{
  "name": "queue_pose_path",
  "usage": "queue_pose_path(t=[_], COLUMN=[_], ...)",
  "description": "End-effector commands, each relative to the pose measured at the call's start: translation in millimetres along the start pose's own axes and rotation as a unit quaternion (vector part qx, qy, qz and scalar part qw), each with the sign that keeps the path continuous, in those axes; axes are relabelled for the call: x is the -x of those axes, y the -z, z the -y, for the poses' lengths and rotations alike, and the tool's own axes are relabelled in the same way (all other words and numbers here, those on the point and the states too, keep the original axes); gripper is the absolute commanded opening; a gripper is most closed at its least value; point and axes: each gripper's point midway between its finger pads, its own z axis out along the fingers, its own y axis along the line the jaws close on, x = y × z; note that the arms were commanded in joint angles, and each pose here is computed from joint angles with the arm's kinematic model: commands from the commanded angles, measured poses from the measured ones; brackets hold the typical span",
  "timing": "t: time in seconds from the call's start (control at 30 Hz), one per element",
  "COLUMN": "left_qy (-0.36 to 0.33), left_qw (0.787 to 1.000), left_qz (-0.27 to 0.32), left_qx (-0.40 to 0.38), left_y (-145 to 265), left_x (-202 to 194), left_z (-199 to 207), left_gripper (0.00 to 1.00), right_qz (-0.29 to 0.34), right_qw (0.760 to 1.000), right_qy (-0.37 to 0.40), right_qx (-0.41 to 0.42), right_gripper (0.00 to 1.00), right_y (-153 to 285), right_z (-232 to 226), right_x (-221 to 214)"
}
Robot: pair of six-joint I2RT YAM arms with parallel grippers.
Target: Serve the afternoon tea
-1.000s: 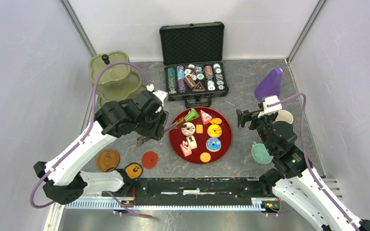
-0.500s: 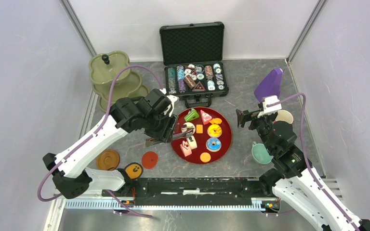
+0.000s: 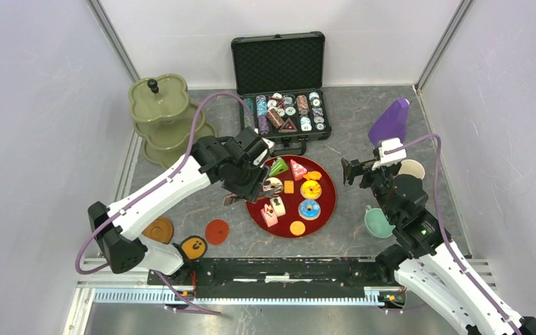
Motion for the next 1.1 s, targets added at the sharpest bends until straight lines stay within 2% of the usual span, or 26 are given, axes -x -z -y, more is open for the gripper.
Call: queue_pose_path(t=[0.0, 0.3, 0.87, 1.07], left_qy=[-0.039, -0.048, -0.058, -0.057], left_qw=[0.998, 0.998, 0.997, 0.996], left_qz=[0.012, 0.01, -0.017, -0.006], left_qx=[0.041, 0.048, 0.05, 0.068], left_y=[-14.5, -39.5, -63.1, -59.0], left_x=[15.3, 34.1, 32.8, 35.9], left_z=[-14.5, -12.8, -11.4, -17.7], left_gripper=[0.6, 0.6, 0.61, 0.51], right_qz=[0.008, 0.009, 0.006, 0.004], right_qw=[1.0, 1.0, 1.0, 1.0], right_qy=[-0.003, 0.0, 0.002, 0.002], right_qx=[-0.001, -0.01, -0.015, -0.015], right_gripper=[0.98, 0.98, 0.98, 0.98], right_y=[-1.4, 1.4, 0.9, 0.1], right_z=[-0.9, 3.4, 5.0, 4.8], right_x=[5.7, 5.0, 0.9, -0.9])
